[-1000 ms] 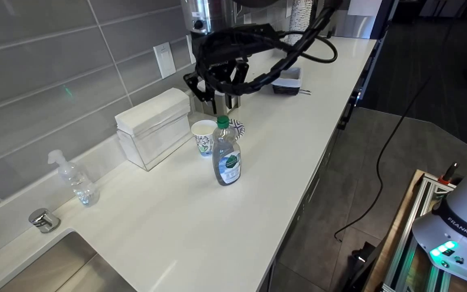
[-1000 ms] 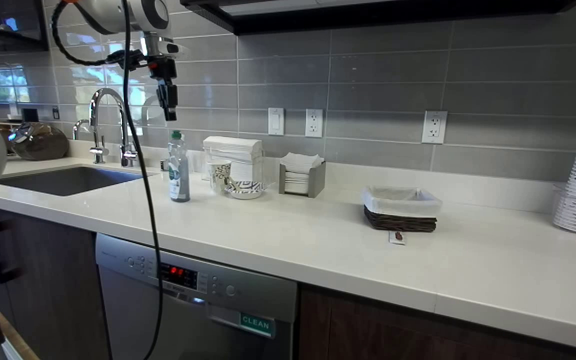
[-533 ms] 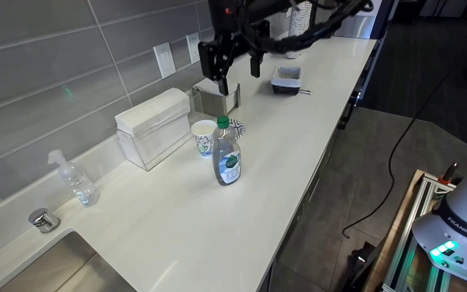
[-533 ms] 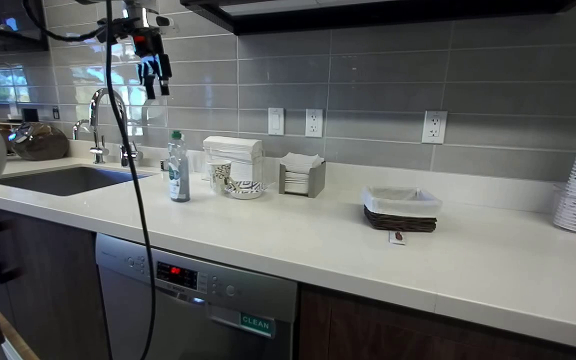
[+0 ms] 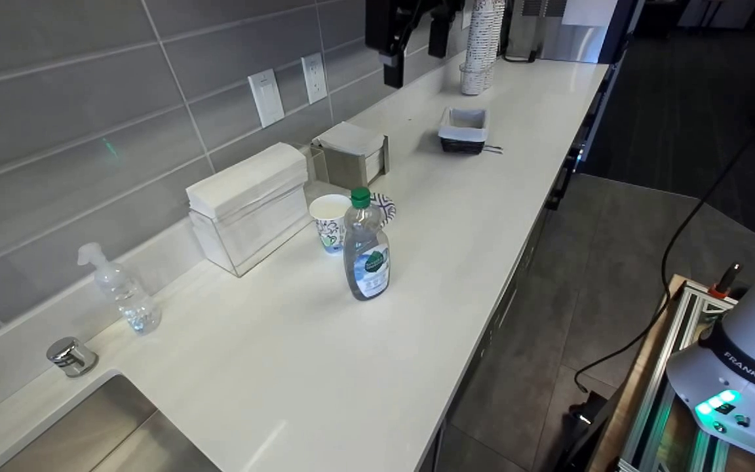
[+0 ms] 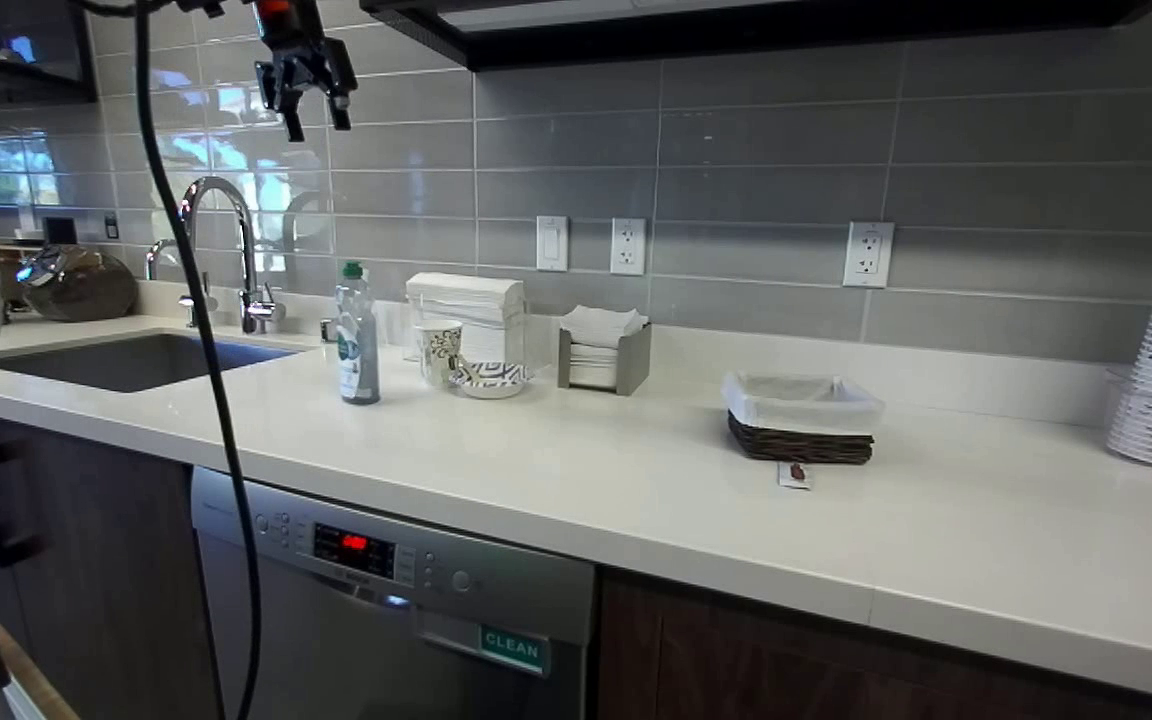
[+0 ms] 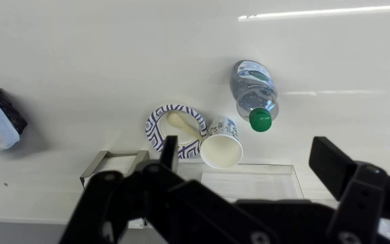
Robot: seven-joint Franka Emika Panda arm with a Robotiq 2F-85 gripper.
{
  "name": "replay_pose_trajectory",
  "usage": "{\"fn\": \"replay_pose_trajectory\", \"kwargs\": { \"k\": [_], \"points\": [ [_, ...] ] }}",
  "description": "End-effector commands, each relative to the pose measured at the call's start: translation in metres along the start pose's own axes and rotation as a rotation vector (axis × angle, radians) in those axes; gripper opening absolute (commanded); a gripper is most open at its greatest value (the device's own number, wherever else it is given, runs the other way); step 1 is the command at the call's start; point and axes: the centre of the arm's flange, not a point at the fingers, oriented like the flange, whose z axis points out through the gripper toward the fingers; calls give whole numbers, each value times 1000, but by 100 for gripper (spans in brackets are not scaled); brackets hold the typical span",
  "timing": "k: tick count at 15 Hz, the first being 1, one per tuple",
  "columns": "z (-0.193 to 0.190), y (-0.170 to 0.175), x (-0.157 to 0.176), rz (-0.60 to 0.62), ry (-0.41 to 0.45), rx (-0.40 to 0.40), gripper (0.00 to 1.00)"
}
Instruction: Close the soap bottle
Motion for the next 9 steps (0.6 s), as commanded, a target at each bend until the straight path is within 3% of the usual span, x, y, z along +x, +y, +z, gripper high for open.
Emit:
{"fn": "replay_pose_trajectory", "kwargs": {
  "k": [1,2,9],
  "points": [
    [-3,29,-21,-22,35,98,100],
    [-9,12,-4,-8,18,37,100],
    [-11,23,-10,-8,33,72,100]
  ]
}}
